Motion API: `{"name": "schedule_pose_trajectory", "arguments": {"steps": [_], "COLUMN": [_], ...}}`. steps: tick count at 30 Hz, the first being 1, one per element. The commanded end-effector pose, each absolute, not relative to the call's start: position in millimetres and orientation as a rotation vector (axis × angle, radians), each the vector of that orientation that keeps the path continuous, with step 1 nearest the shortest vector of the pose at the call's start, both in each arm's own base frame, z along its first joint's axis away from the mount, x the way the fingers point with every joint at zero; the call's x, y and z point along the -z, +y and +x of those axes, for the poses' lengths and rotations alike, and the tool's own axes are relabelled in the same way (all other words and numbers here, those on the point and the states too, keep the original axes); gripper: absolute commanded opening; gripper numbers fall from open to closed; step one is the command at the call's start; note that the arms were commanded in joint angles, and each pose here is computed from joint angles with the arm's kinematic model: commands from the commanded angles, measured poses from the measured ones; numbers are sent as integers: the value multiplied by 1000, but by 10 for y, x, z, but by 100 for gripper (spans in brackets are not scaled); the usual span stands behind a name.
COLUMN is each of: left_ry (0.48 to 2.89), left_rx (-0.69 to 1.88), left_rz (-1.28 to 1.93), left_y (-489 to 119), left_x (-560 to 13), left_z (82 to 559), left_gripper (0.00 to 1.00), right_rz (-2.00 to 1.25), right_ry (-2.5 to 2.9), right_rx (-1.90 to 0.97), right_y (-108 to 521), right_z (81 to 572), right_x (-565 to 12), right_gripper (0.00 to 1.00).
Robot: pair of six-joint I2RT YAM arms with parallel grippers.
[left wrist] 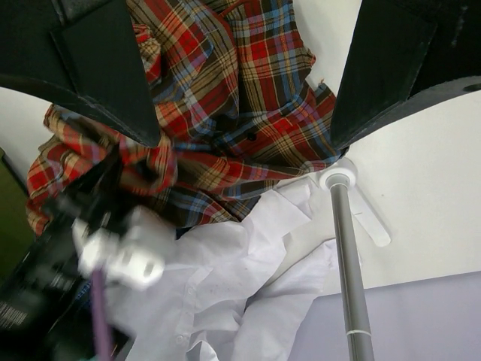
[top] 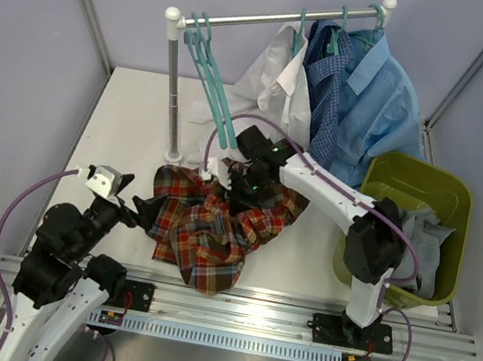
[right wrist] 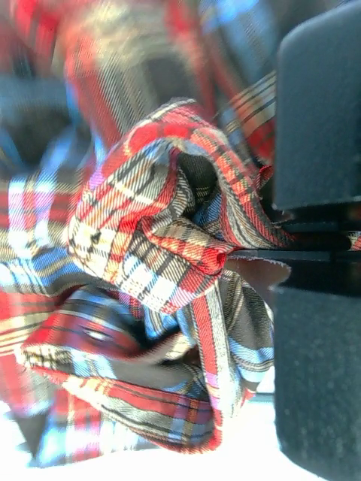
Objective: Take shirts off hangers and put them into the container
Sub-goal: Place the shirt into the basket
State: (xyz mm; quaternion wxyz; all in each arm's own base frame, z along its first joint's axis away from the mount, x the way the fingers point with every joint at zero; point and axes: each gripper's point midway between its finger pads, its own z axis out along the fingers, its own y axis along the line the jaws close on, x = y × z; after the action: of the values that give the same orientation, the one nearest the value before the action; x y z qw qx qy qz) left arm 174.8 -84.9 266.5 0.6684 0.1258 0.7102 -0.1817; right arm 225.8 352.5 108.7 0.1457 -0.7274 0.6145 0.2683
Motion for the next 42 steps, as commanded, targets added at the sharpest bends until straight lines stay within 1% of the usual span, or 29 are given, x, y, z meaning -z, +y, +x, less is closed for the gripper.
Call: {"name": "schedule_pose_trajectory", "arguments": {"steps": [1,2,6,10,12,16,22,29,38,42], "left_ry": [1562,1563,1574,1590,1593,1605,1620,1621,1621,1620], "left_rx": [401,399,393,390,389,390,393,394,393,391], "left_rz": [260,259,258,259,258,259,266,270,271,268], "left_y": [-823,-821,-821,-824,-824,-835,-849,-855,-855,-849], "left_x": [-2759,-2757,-2747,-2720,-2716,-2702,-2678,-2672,-2669,-2667], "left_z": [1776,1779,1803,1819,1827,1845,1853,1855,1857,1857], "left_gripper": [99,99,99,99,99,99,99,99,99,99], "right_rz": [-1833,-1779,-1682,-1629,-1609,-1615,-1627,-1629,-1610,-1576], "right_ry": [1643,1645,1613,1529,1503,1509,1566,1580,1559,1498], "right_rx": [-868,-849,-831,-817,-821,-816,-844,-848,-822,-776], "right_y": [3472,3387,3177,2961,2850,2765,2765,2784,2741,2670], "right_z": [2448,2572,2673,2577,2505,2428,2435,2468,2429,2386], "right_x": [-2200,-2344,-2765,-3168,-3282,-3188,-2881,-2817,-3003,-3378], "right_gripper": [0,0,0,0,0,0,0,0,0,0]}}
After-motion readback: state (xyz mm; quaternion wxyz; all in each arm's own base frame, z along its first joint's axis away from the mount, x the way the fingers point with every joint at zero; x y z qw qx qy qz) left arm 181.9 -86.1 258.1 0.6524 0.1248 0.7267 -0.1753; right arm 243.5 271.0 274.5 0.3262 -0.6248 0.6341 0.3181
